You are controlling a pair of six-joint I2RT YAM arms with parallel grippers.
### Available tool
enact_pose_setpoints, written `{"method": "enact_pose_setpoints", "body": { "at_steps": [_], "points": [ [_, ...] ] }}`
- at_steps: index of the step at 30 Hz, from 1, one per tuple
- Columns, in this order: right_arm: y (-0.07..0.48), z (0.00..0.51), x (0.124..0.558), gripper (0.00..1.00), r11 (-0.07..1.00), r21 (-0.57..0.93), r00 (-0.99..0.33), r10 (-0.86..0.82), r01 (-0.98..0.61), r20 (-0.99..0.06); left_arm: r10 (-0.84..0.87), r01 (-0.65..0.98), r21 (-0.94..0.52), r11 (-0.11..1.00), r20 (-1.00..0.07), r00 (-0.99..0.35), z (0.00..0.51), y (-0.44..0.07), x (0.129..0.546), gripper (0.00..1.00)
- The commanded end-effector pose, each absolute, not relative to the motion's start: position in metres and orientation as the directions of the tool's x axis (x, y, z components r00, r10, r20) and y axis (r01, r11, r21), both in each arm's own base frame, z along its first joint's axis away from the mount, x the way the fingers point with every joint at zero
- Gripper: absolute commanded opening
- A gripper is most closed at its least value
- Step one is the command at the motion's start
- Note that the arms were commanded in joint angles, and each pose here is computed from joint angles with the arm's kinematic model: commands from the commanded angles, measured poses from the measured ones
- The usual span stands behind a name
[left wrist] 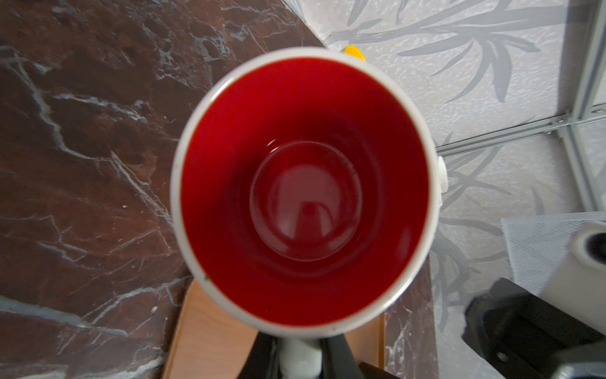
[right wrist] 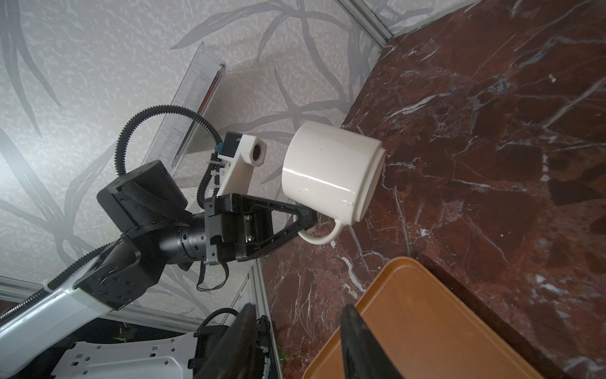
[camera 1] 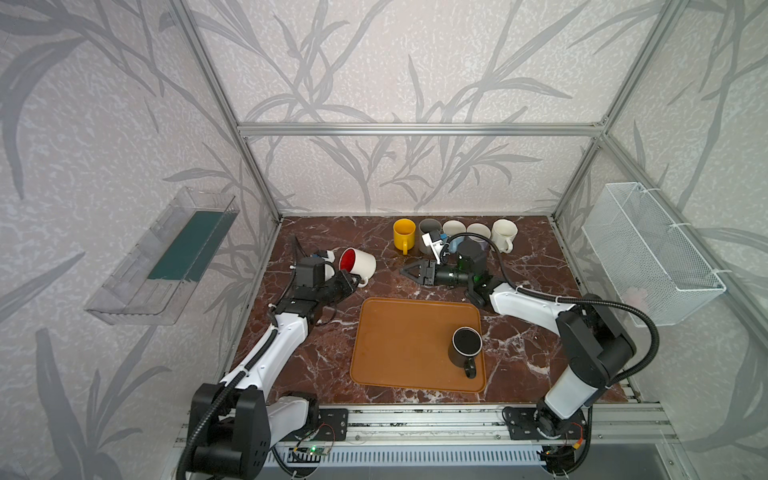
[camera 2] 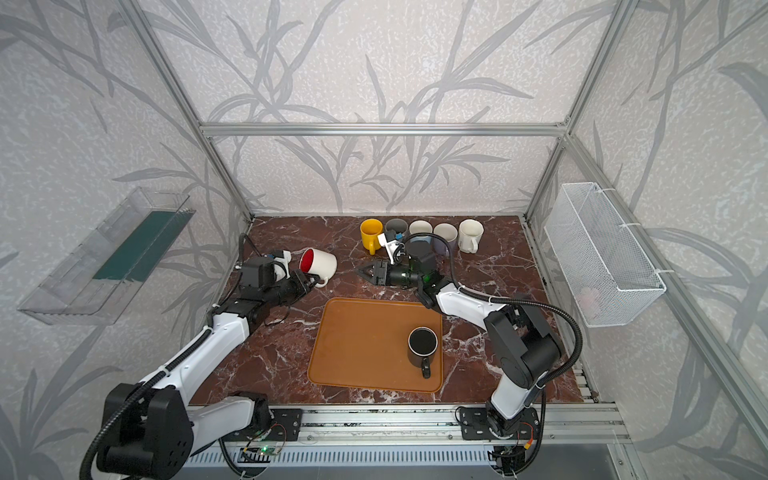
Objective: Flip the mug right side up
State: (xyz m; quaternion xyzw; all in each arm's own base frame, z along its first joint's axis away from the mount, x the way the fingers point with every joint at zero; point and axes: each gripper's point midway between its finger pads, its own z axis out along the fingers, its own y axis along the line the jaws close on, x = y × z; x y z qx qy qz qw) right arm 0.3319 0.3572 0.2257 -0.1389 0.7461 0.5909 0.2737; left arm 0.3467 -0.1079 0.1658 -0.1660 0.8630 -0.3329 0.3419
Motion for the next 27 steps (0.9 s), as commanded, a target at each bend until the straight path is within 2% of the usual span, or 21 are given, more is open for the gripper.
{"method": "enact_pose_setpoints", "body": {
  "at_steps": [1,27],
  "points": [
    [0.346,0.228,0.33,0.43,0.314,0.77,-0.783,0.114,-0.556,-0.611,-0.452,0.019,-0.607,0.794,-0.611,-0.649,0.193,-0.108,0.369,0.0],
    [0.287,0.229,0.306,0.43,0.539,0.636,-0.71,0.096,-0.552,-0.698,-0.267,-0.082,-0.303,0.949,-0.642,-0.719,0.135,-0.11,0.47,0.0]
  ]
}}
